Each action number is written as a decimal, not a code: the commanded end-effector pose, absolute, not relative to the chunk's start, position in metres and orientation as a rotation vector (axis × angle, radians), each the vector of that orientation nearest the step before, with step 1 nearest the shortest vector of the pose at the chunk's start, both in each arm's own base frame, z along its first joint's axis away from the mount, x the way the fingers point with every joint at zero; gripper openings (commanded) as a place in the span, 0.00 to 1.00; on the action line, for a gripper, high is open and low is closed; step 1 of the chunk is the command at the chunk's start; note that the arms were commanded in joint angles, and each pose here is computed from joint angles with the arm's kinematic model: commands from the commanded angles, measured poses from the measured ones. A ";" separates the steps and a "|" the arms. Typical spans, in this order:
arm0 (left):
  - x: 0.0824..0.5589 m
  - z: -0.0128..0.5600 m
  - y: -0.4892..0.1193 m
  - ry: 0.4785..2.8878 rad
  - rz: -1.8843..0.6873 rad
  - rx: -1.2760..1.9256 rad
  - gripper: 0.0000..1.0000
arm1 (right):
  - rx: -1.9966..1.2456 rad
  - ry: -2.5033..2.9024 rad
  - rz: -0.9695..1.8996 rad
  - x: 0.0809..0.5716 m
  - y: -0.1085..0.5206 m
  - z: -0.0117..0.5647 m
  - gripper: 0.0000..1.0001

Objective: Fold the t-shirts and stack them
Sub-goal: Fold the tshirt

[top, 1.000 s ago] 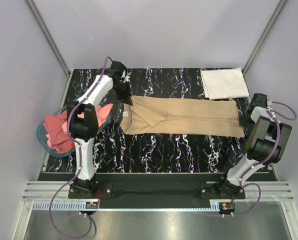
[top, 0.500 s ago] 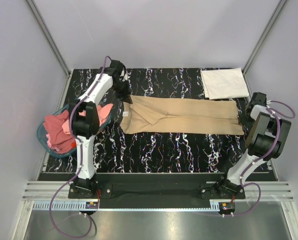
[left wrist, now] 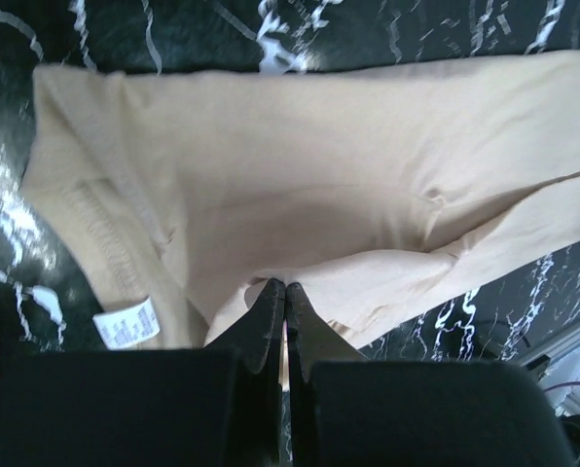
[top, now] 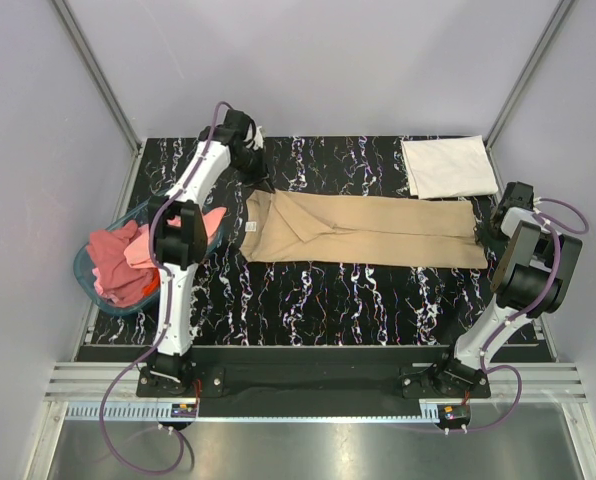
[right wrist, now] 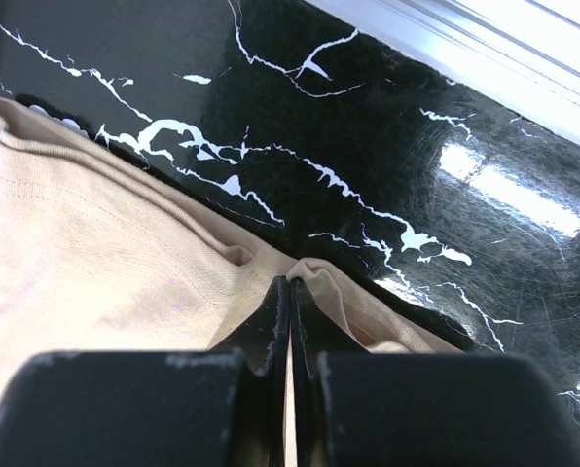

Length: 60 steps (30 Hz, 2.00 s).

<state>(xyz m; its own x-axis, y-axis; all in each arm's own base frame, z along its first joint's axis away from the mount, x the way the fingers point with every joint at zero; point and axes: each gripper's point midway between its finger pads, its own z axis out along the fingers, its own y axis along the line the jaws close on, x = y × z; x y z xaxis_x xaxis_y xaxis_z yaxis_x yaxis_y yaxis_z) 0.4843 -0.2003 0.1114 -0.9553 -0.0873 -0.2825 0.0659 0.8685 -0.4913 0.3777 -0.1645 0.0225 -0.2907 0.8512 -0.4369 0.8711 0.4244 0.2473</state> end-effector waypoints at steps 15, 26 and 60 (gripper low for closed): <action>0.518 0.118 -0.223 2.600 -0.925 0.065 0.05 | 1.411 2.110 -0.019 0.398 -0.170 0.044 0.13; 0.521 0.153 -0.173 2.554 -0.620 -0.098 0.28 | 1.332 2.092 -0.012 0.384 -0.156 0.102 0.32; 0.338 0.029 -0.127 2.924 0.106 -0.124 0.13 | 0.815 2.604 0.192 0.374 0.029 0.000 0.19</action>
